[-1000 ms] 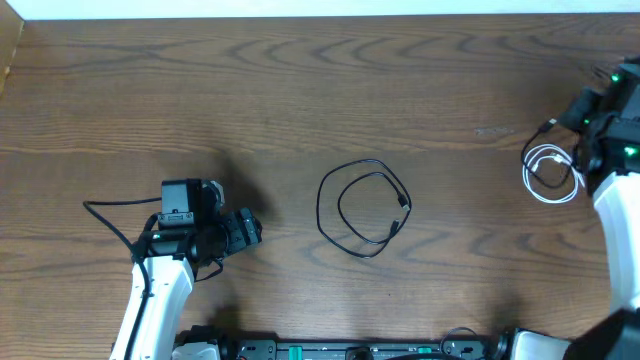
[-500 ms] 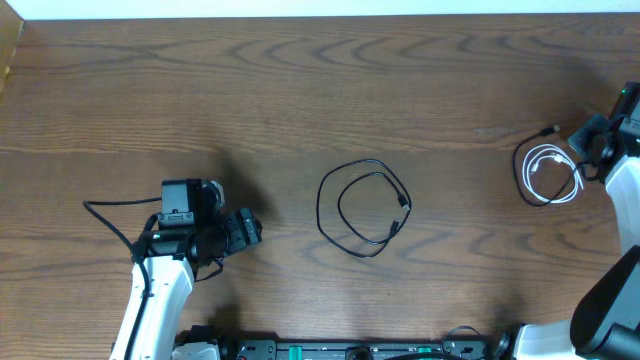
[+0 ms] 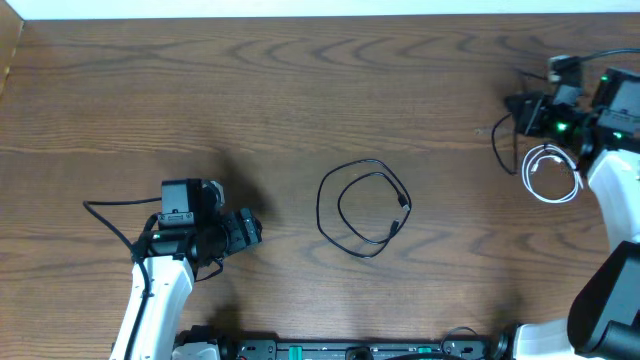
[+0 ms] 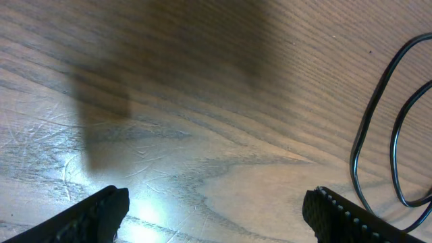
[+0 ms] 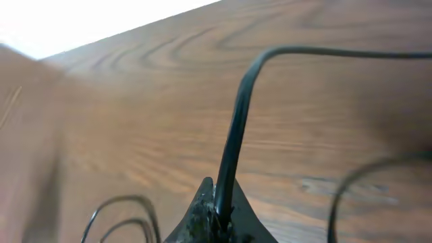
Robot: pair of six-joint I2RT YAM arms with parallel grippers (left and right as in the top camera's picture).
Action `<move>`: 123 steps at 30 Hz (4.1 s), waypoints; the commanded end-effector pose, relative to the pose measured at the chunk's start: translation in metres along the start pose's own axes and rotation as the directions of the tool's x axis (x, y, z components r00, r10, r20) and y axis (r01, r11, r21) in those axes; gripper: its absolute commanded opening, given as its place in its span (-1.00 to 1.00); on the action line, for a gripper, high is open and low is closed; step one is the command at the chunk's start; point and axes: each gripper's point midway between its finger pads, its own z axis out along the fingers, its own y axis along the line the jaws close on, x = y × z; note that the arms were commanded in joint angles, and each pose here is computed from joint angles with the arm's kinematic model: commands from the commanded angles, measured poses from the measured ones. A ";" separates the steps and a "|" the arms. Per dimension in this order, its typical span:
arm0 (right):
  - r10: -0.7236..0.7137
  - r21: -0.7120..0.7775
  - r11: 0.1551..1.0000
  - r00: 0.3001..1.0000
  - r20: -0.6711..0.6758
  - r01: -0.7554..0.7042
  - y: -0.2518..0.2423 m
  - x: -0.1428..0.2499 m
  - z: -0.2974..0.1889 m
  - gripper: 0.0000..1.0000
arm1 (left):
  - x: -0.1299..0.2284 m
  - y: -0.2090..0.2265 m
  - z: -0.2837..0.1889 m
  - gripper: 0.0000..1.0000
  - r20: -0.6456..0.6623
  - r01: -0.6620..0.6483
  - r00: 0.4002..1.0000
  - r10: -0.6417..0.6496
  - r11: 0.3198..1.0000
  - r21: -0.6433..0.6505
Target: Untangle cables
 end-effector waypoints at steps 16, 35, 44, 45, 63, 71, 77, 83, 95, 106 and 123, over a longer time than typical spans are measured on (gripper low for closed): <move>0.022 0.382 0.924 0.998 -0.059 0.002 -0.061 0.015 -0.007 -0.98 | 0.000 0.004 0.001 0.77 0.001 -0.005 1.000 0.005 1.000 -0.016; 0.163 0.604 0.787 0.987 -0.009 -0.125 -0.098 0.027 -0.028 0.98 | 0.000 0.004 0.001 0.77 0.001 -0.005 1.000 0.005 1.000 -0.016; 0.175 0.783 0.609 0.984 0.023 -0.127 -0.126 0.032 -0.056 0.98 | 0.000 0.004 0.001 0.76 0.001 -0.005 1.000 0.005 1.000 -0.016; 0.169 0.814 0.569 0.985 0.021 -0.115 -0.129 0.033 -0.062 0.98 | 0.000 0.004 0.001 0.76 0.001 -0.005 1.000 0.005 1.000 -0.016; -0.176 0.228 0.943 0.944 -0.280 0.243 0.028 0.069 0.074 0.47 | 0.000 0.004 0.001 0.76 0.001 -0.005 1.000 0.005 1.000 -0.016; -0.068 0.201 0.965 0.898 -0.435 0.171 0.056 0.126 0.087 -0.98 | 0.000 0.004 0.001 0.77 0.002 -0.006 1.000 0.006 1.000 -0.015; -0.044 0.181 0.969 0.842 -0.537 0.166 0.079 0.160 0.083 -0.28 | 0.000 0.003 0.001 0.77 0.004 -0.006 1.000 0.006 1.000 -0.015; -0.075 0.141 0.969 0.785 -0.615 0.203 0.099 0.188 0.079 -0.14 | 0.000 0.003 0.001 0.76 0.004 -0.006 1.000 0.006 1.000 -0.015; -0.077 0.115 0.975 0.776 -0.627 0.189 0.124 0.223 0.090 0.85 | 0.000 0.003 0.001 0.77 0.003 -0.006 1.000 0.006 1.000 -0.015; -0.104 0.061 0.983 0.789 -0.605 0.176 0.156 0.259 0.103 0.71 | 0.000 0.003 0.001 0.77 0.004 -0.006 1.000 0.006 1.000 -0.015; -0.163 -0.097 0.987 0.802 -0.575 0.130 0.253 0.310 0.107 0.71 | -0.001 0.003 0.001 0.77 0.005 -0.006 1.000 0.006 1.000 -0.014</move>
